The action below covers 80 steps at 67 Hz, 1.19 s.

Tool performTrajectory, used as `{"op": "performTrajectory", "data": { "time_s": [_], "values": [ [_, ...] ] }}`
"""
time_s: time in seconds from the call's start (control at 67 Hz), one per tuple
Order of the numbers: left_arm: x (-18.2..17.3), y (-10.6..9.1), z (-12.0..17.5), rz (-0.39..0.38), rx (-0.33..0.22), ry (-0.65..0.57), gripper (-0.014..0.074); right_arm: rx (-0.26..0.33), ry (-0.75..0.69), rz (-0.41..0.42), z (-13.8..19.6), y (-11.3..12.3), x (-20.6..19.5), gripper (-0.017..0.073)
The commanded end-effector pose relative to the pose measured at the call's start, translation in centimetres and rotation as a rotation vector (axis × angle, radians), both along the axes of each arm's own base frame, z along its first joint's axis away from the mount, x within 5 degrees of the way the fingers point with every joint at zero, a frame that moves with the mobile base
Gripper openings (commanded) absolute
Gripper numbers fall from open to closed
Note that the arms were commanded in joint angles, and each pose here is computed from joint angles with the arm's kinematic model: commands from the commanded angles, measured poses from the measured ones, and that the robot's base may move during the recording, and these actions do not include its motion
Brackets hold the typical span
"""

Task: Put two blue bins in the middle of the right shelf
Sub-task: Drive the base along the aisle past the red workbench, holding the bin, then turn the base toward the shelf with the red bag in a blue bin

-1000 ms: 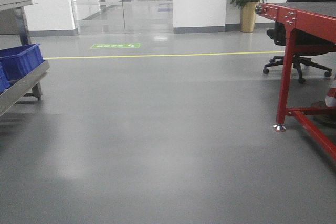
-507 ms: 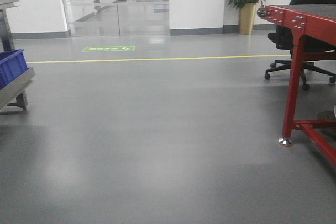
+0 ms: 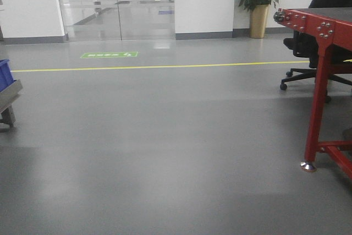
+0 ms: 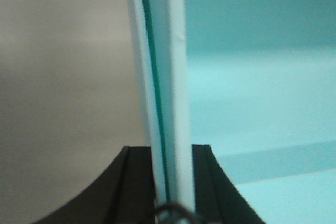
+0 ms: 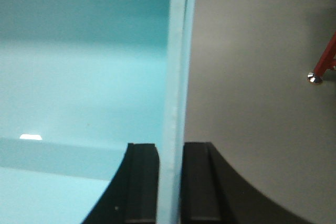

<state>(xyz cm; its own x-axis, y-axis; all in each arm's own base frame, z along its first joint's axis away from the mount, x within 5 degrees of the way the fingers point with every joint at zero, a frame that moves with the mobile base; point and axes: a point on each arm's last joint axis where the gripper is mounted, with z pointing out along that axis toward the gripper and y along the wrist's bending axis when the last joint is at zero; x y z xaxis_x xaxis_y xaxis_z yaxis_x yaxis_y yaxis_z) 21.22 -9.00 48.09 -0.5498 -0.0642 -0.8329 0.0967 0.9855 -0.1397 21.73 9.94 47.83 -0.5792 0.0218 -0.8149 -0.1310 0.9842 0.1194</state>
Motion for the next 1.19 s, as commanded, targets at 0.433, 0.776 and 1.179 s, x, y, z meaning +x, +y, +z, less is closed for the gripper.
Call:
{"op": "performTrajectory", "data": {
  "time_s": [0.433,0.776,1.179],
  "values": [
    [-0.37,0.11,1.66,-0.03,-0.013,-0.123,-0.0111,0.029,-0.117,0.022,1.66,-0.24,-0.39,-0.0162],
    [-0.37,0.11,1.66,-0.03,-0.013,-0.123,-0.0111,0.029,-0.117,0.022,1.66,-0.24,-0.39,-0.0162],
    [-0.37,0.11,1.66,-0.03,-0.013,-0.123,-0.0111,0.029,-0.117,0.022,1.66,-0.24,-0.39,-0.0162]
  ]
}}
